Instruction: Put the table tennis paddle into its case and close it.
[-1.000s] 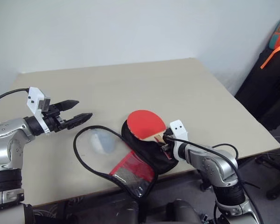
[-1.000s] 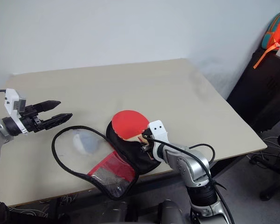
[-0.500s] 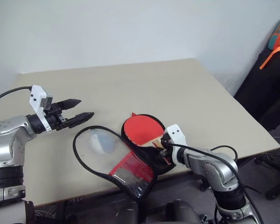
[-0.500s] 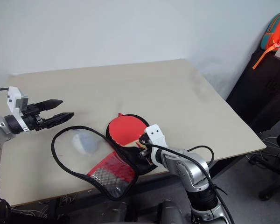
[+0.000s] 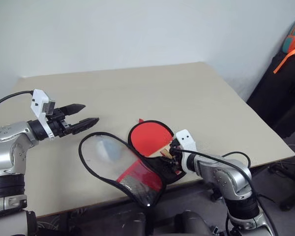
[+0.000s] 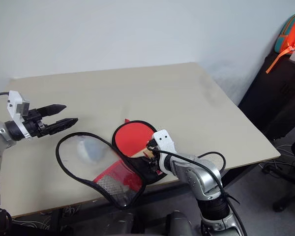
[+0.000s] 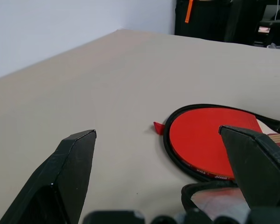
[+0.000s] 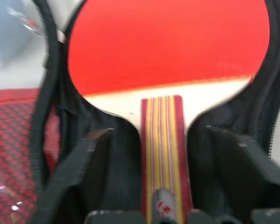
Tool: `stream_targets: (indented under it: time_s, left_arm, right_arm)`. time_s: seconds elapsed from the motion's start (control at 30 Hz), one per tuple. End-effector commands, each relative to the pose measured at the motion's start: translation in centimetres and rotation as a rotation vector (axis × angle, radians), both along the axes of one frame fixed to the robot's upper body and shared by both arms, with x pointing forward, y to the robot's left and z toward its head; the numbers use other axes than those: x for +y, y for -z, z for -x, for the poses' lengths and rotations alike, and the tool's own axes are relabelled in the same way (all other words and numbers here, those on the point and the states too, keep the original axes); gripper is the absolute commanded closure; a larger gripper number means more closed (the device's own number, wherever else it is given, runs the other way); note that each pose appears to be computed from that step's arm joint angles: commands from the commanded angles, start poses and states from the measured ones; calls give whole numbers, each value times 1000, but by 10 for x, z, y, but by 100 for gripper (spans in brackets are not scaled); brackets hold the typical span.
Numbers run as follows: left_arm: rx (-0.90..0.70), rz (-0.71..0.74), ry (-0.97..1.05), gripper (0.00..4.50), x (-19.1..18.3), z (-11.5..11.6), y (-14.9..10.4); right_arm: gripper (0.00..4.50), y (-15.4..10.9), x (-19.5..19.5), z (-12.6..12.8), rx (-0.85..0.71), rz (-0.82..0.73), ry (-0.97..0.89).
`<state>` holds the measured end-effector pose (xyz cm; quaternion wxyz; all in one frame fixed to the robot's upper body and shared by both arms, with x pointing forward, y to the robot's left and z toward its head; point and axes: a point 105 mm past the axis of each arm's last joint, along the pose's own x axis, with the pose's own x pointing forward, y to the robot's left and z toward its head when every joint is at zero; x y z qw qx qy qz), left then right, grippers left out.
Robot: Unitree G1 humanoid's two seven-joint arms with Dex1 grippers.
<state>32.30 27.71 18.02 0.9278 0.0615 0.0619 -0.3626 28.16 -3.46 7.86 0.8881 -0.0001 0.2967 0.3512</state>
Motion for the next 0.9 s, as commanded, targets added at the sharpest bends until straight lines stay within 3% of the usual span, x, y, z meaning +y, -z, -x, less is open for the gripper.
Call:
stream_targets:
  time_s: [0.03,0.17,0.27,0.43,0.6,0.73,0.9]
  left_arm:
    - [-39,-21,-16,0,9,1,-15]
    - [-14,-25,-37,0,21,6,-10]
    - [44,-29,-66,86,36,15,2]
    - [182,-22,-64,271,52,43,27]
    - [318,8,14,446,35,74,57]
    - [368,93,115,446,-6,88,66]
    - [401,218,302,446,-61,100,47]
  right_arm:
    - [3,-57,-7,-6,-152,-146,-48]
    - [3,-99,-31,-2,-265,-217,-131]
    - [0,-114,-56,-2,-323,-165,-161]
    - [0,-117,-90,-6,-342,-36,-184]
    - [0,-116,-105,-10,-355,54,-226]
    - [0,-116,-106,-15,-362,63,-235]
    - [0,-107,-109,-15,-340,75,-231]
